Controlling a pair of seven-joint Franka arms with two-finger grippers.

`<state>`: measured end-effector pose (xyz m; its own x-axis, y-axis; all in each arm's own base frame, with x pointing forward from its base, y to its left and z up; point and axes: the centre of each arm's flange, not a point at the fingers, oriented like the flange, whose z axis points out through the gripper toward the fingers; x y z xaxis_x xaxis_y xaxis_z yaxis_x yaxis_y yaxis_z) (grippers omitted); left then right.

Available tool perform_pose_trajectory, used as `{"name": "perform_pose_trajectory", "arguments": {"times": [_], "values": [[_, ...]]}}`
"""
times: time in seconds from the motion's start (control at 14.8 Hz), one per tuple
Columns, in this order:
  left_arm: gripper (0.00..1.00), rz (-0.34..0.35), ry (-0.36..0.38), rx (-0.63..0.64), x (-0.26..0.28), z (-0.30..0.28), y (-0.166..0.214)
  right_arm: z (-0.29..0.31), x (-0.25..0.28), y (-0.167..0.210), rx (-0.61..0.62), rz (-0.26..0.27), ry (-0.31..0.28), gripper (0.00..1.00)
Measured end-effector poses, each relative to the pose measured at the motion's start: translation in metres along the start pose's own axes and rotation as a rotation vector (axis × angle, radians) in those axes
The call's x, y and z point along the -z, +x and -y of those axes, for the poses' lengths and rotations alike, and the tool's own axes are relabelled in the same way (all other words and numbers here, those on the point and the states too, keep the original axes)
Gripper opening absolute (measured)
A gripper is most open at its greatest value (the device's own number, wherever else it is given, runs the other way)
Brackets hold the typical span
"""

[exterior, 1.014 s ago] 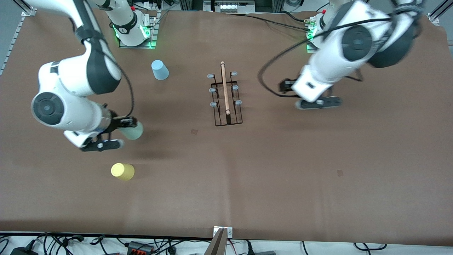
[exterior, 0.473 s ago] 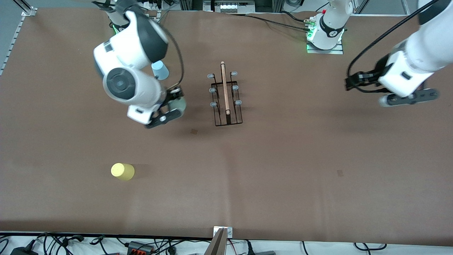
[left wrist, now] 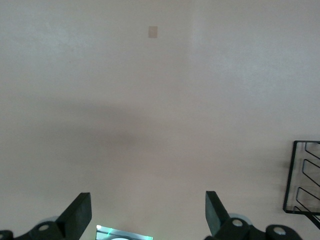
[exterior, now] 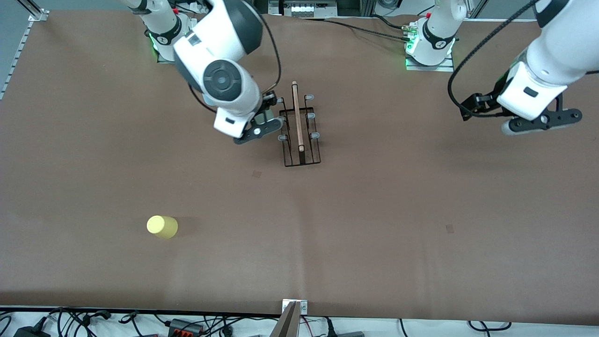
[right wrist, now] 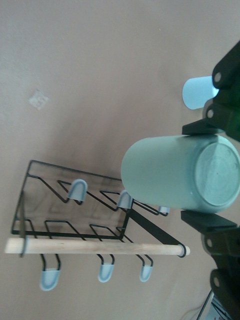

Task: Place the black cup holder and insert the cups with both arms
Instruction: 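Carry the teal cup to the holder while the left gripper withdraws, then slide the teal cup onto a holder peg and open the right gripper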

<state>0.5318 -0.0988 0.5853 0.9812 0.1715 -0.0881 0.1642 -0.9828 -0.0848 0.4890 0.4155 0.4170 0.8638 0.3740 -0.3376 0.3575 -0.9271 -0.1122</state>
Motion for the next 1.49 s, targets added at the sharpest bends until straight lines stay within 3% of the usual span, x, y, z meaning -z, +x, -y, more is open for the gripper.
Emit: {"name": "perform_pose_trajectory", "arguments": {"times": [0.41,0.95,1.49], "values": [[1.0,-0.012,-0.017,-0.007,-0.004,0.032,0.001,0.037,-0.026,-0.015,0.047,0.047,-0.038,0.65],[1.0,-0.013,-0.02,-0.007,-0.004,0.032,0.002,0.048,-0.051,-0.02,0.064,0.088,-0.059,0.65],[1.0,-0.013,-0.022,-0.001,-0.004,0.035,0.003,0.054,-0.059,-0.014,0.072,0.067,-0.047,0.65]]}}
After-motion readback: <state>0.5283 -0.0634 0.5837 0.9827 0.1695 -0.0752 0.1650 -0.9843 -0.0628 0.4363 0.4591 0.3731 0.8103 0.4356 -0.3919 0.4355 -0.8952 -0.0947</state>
